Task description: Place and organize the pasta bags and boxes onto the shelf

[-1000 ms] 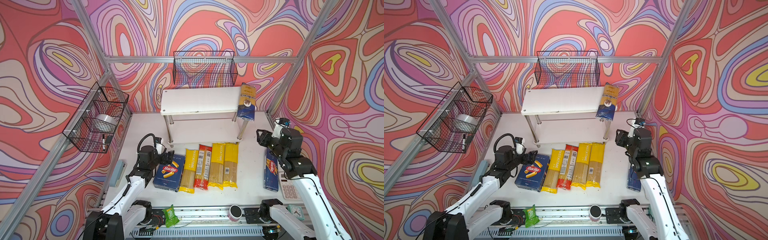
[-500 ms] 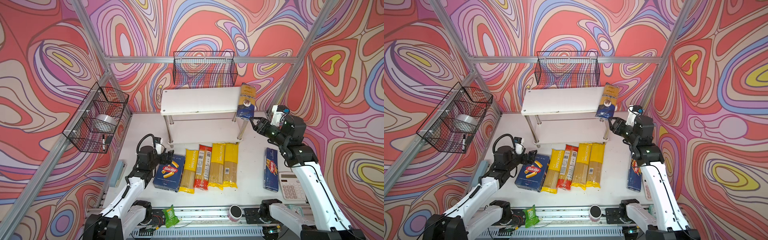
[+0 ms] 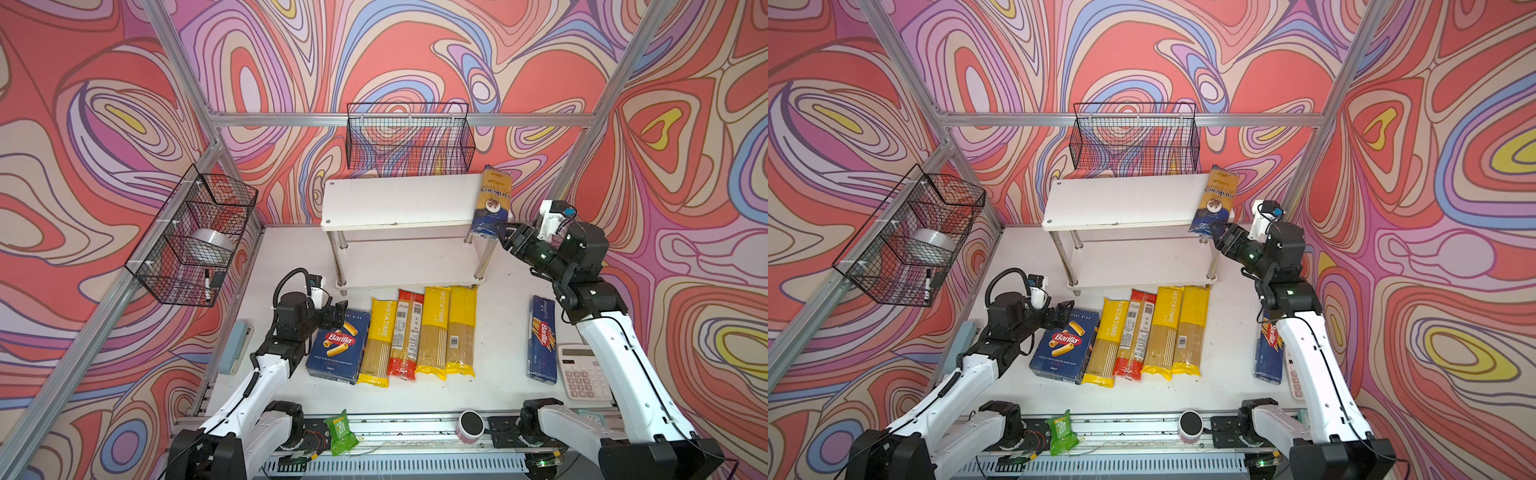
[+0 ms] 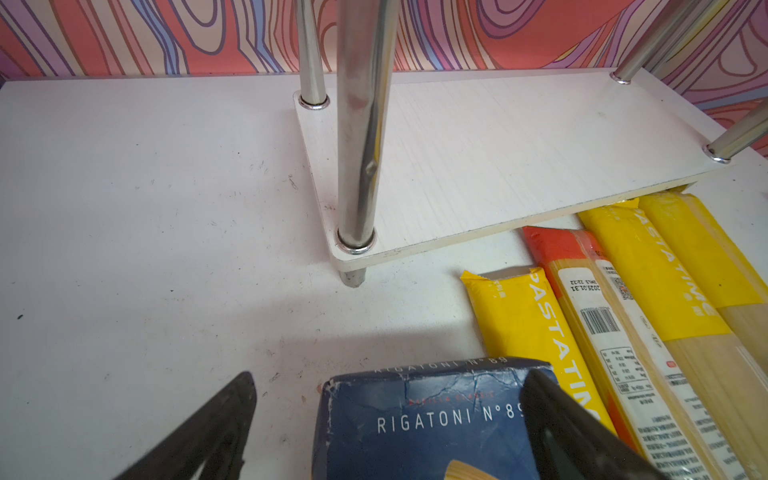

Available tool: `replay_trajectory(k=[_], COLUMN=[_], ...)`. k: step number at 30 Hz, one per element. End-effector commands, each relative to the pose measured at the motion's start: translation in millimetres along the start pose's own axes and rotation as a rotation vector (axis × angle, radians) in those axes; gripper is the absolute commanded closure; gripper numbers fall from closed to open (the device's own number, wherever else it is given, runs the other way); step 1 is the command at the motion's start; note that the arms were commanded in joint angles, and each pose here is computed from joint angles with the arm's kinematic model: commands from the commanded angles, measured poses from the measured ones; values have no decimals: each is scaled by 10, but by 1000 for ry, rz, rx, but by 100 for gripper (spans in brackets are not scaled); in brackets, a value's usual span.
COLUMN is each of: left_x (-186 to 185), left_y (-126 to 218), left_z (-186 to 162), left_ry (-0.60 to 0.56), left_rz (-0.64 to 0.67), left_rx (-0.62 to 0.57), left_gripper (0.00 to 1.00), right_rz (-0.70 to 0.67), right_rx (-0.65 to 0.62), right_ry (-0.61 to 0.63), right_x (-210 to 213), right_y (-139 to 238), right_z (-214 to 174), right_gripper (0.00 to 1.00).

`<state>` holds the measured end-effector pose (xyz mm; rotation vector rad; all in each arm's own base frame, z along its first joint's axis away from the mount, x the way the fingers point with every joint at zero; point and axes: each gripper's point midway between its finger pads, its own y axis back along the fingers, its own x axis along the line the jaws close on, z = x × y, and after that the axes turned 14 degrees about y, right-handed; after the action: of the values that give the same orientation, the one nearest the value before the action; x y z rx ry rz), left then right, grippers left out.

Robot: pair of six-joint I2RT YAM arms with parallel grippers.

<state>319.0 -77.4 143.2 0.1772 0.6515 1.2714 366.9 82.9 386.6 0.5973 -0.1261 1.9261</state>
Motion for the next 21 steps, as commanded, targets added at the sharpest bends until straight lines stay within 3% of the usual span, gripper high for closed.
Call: replay_trajectory(k=[1,8,15,21], left_x=[19,22,23,23], left_y=[15,8,8,6], left_z=[-17,-20,-16,-24], left_ry=[-2,-2,-1,-1], left_rz=[8,8,10,10], left_rx=[3,7,5,7], left_gripper=[0,0,0,0], right_rz=[16,30,50,14], right_rx=[-1,-9,6,39], right_ry=[-10,-14,-21,0], right_x=[26,35,69,36], right_y=[-26,-72,-91,-40], right_z=[25,29,4,-44], right_gripper=[37,43,65,91])
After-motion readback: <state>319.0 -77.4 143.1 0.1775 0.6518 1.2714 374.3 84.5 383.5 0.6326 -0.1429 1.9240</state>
